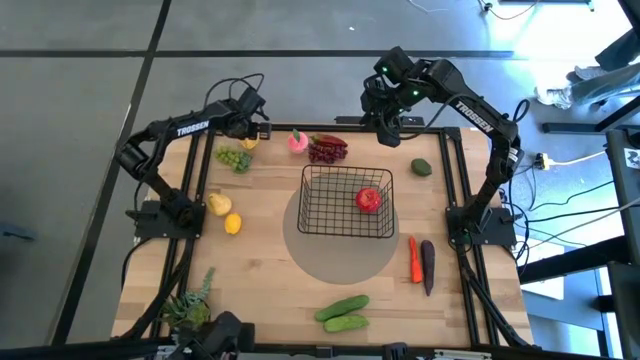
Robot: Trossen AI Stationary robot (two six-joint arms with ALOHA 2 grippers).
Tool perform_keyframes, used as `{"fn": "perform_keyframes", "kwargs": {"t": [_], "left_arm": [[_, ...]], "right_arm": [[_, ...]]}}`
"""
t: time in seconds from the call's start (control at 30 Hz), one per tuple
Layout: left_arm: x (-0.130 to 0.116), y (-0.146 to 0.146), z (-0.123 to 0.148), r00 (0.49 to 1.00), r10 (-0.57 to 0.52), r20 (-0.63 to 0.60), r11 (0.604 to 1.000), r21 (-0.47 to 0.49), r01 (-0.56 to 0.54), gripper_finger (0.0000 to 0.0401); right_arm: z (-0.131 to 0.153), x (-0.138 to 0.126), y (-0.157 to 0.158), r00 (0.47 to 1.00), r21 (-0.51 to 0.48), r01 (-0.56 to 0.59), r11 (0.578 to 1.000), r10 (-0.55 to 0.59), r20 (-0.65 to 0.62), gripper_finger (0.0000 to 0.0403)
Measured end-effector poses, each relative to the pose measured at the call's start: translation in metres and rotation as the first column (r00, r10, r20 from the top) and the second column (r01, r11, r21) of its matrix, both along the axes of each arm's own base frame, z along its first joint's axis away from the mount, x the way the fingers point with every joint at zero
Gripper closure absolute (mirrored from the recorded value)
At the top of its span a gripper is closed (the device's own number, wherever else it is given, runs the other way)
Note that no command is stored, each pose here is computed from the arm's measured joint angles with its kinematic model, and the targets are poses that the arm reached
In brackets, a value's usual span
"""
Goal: Build produce basket
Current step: Put the yellow star fruit into the black wire basket
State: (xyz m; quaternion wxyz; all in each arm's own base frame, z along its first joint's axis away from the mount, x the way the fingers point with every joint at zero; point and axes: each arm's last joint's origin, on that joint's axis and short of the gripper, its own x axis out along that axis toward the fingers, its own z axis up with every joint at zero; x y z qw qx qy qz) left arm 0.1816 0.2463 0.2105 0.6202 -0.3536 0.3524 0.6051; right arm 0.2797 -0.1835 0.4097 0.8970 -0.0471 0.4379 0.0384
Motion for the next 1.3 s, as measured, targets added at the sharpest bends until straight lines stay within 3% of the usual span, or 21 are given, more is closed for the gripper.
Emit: {"fn": "perform_keyframes", "kwargs": {"t": [0.47, 1.3], "left_arm": [[0.006, 0.007, -0.017, 0.998, -0.008, -0.059, 1.0, -0.004, 0.008, 0.0291], [0.007, 0.01, -0.017, 0.997, -0.044, -0.065, 0.999, 0.017, 0.046, 0.0291]], "right_arm": [[0.0, 0.0, 0.0, 1.0, 0.001, 0.0, 1.0, 0.0, 0.0, 0.032], [0.0, 0.0, 0.0, 1.0, 0.001, 0.001, 1.0, -0.001, -0.001, 0.032]]}}
